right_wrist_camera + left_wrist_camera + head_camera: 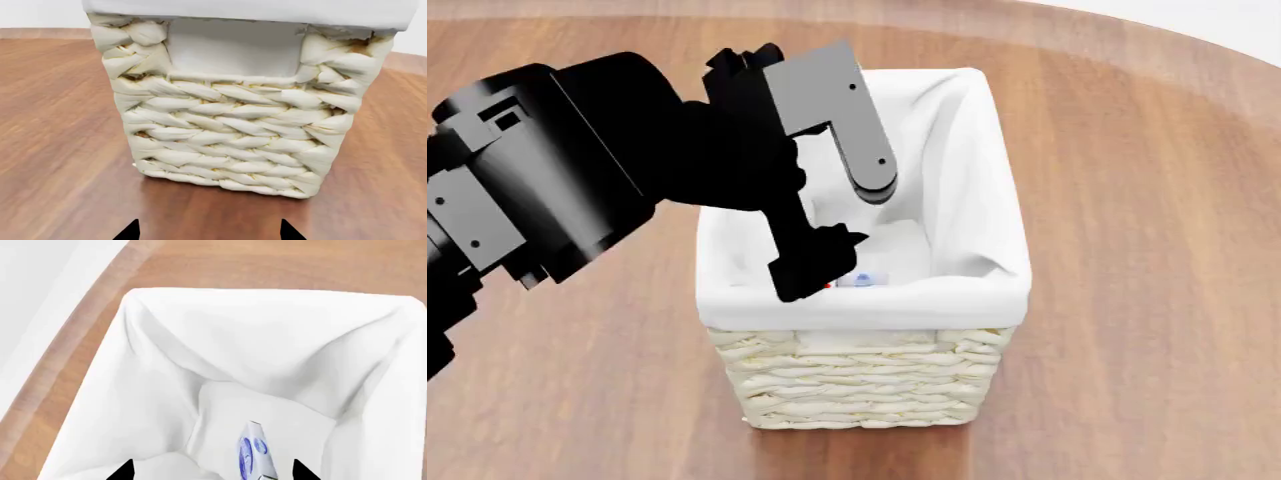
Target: Pick up the cream cheese box, and put it in the basket.
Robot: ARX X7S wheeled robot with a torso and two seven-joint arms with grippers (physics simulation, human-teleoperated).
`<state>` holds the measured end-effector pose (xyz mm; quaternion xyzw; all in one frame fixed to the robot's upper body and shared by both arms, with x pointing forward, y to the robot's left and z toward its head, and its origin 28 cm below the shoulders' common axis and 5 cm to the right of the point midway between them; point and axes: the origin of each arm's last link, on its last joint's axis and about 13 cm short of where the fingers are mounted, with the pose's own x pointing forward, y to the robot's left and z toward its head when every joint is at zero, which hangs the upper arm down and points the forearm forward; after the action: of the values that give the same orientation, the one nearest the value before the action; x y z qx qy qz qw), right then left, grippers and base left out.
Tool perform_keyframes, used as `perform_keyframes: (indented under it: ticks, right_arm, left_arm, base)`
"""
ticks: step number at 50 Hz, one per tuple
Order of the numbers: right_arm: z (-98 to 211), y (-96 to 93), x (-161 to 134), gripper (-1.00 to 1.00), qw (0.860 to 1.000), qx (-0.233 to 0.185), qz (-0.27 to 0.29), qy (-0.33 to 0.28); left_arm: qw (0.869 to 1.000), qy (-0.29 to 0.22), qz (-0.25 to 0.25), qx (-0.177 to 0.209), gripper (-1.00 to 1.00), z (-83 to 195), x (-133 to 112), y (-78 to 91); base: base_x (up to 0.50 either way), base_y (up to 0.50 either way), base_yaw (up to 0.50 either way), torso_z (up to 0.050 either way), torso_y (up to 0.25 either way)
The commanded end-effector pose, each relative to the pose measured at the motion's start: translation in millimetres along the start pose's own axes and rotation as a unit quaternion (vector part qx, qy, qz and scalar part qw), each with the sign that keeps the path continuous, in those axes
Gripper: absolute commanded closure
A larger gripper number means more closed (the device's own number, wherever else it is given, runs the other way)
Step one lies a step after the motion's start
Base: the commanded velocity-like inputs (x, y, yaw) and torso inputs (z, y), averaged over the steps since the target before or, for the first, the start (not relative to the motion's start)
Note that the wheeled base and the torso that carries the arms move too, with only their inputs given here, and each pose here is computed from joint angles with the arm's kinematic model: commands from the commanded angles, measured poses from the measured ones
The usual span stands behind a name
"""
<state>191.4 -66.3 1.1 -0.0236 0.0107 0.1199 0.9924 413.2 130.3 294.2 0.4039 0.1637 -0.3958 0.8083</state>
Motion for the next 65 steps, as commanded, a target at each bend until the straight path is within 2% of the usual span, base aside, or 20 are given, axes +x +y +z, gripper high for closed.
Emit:
perform_keyframes:
  ticks: [1, 10, 20, 27, 28, 29, 30, 31, 35, 36, 38, 39, 42, 44, 47, 49, 50, 53, 58, 65]
  right_arm:
    - [-4.0, 2.7, 2.0, -1.0, 1.0, -0.001, 0.009, 0.001]
    - [-5.9, 1.4, 4.6, -1.0, 1.0, -0.002, 0.004, 0.004]
    - [-4.0, -0.5, 4.6, -1.0, 1.0, 0.001, 0.0, 0.001]
    - [-2.9, -2.6, 4.9, -1.0, 1.0, -0.001, -0.007, 0.002]
    - [-3.0, -2.8, 5.0, -1.0, 1.0, -0.002, -0.008, 0.001]
    - [-2.8, -3.7, 5.9, -1.0, 1.0, -0.002, -0.011, 0.002]
    - [-2.6, -4.2, 6.0, -1.0, 1.0, -0.002, -0.011, 0.002]
    - [-3.5, -5.0, 7.0, -1.0, 1.0, -0.005, -0.017, 0.003]
    - [-3.9, -7.3, 9.7, -1.0, 1.0, -0.002, -0.022, 0.005]
    - [-2.8, -9.5, 10.6, -1.0, 1.0, -0.004, -0.029, 0.004]
    - [-5.1, -9.9, 12.2, -1.0, 1.0, -0.004, -0.031, 0.004]
    - [-6.0, -10.1, 12.8, -1.0, 0.999, -0.006, -0.032, 0.004]
    - [-8.2, -10.4, 13.7, -1.0, 0.999, -0.006, -0.032, 0.005]
    - [-9.3, -10.9, 14.8, -1.0, 0.999, -0.007, -0.032, 0.005]
    - [-6.9, -11.9, 13.5, -1.0, 0.999, -0.005, -0.033, 0.005]
    - [-5.2, -12.8, 13.2, -1.0, 0.999, -0.004, -0.035, 0.005]
    - [-5.7, -12.2, 12.8, -1.0, 0.999, -0.004, -0.033, 0.005]
    - [-7.5, -10.7, 12.6, -1.0, 0.999, -0.007, -0.031, 0.007]
    - [-6.3, -10.9, 12.6, -1.0, 0.999, -0.007, -0.031, 0.008]
    - [-7.4, -9.6, 12.6, -1.0, 0.999, -0.01, -0.03, 0.01]
  left_arm:
    - [0.992, -0.1, -0.08, -0.018, -1.0, 15.8, 8.8, -12.9]
    - [0.992, -0.107, -0.062, -0.01, -1.0, 30.3, -6.0, -2.6]
    - [0.987, -0.16, -0.003, 0.011, -1.0, 62.0, -52.2, 10.0]
    - [0.955, -0.281, 0.1, -0.004, -1.0, 11.7, -88.7, -29.1]
    - [0.951, -0.289, 0.106, -0.02, -1.0, 5.3, -91.0, -32.2]
    - [0.935, -0.306, 0.178, -0.039, -1.0, -10.6, -96.8, -38.6]
    - [0.928, -0.304, 0.202, -0.079, -1.0, -20.9, -99.0, -43.4]
    - [0.919, -0.308, 0.233, -0.078, -1.0, -36.7, -98.9, -53.0]
    - [0.906, -0.279, 0.29, -0.129, -1.0, -70.2, -95.6, -76.5]
    - [0.885, -0.278, 0.333, -0.167, -1.0, -97.9, -91.8, -99.0]
    - [0.882, -0.265, 0.33, -0.208, -1.0, -113.3, -82.0, -112.2]
    - [0.875, -0.262, 0.325, -0.245, -1.0, -135.2, -57.9, -134.2]
    - [0.876, -0.227, 0.366, -0.219, -1.0, -152.0, -26.8, -157.5]
    - [0.875, -0.244, 0.332, -0.254, -1.0, -153.9, -20.7, -164.3]
    - [0.853, -0.249, 0.366, -0.276, -1.0, -157.4, -18.8, -168.0]
    - [0.855, -0.261, 0.344, -0.287, -1.0, -159.7, -18.9, -176.0]
    - [0.843, -0.249, 0.356, -0.318, -1.0, -173.2, -10.2, -192.6]
    - [0.841, -0.247, 0.356, -0.324, -1.0, -179.4, -6.1, -210.2]
    - [0.831, -0.257, 0.367, -0.33, -1.0, -178.7, -9.4, -211.9]
    - [0.834, -0.256, 0.365, -0.325, -1.0, -177.5, -7.8, -209.7]
  base:
    - [0.0, 0.0, 0.0, 0.0, 0.0]
    - [0.0, 0.0, 0.0, 0.0, 0.0]
    - [0.0, 0.0, 0.0, 0.0, 0.0]
    - [0.0, 0.0, 0.0, 0.0, 0.0]
    - [0.0, 0.0, 0.0, 0.0, 0.0]
    - [0.0, 0.0, 0.0, 0.0, 0.0]
    - [0.0, 0.0, 0.0, 0.0, 0.0]
    - [0.0, 0.0, 0.0, 0.0, 0.0]
    - [0.0, 0.0, 0.0, 0.0, 0.0]
    - [0.0, 0.0, 0.0, 0.0, 0.0]
    - [0.0, 0.0, 0.0, 0.0, 0.0]
    - [0.0, 0.0, 0.0, 0.0, 0.0]
    - [0.0, 0.0, 0.0, 0.0, 0.0]
    - [0.0, 0.0, 0.0, 0.0, 0.0]
    - [0.0, 0.0, 0.0, 0.0, 0.0]
    - [0.0, 0.0, 0.0, 0.0, 0.0]
    - [0.0, 0.0, 0.0, 0.0, 0.0]
    - [0.0, 0.0, 0.0, 0.0, 0.0]
    - [0.0, 0.0, 0.0, 0.0, 0.0]
    - [0.0, 0.0, 0.0, 0.0, 0.0]
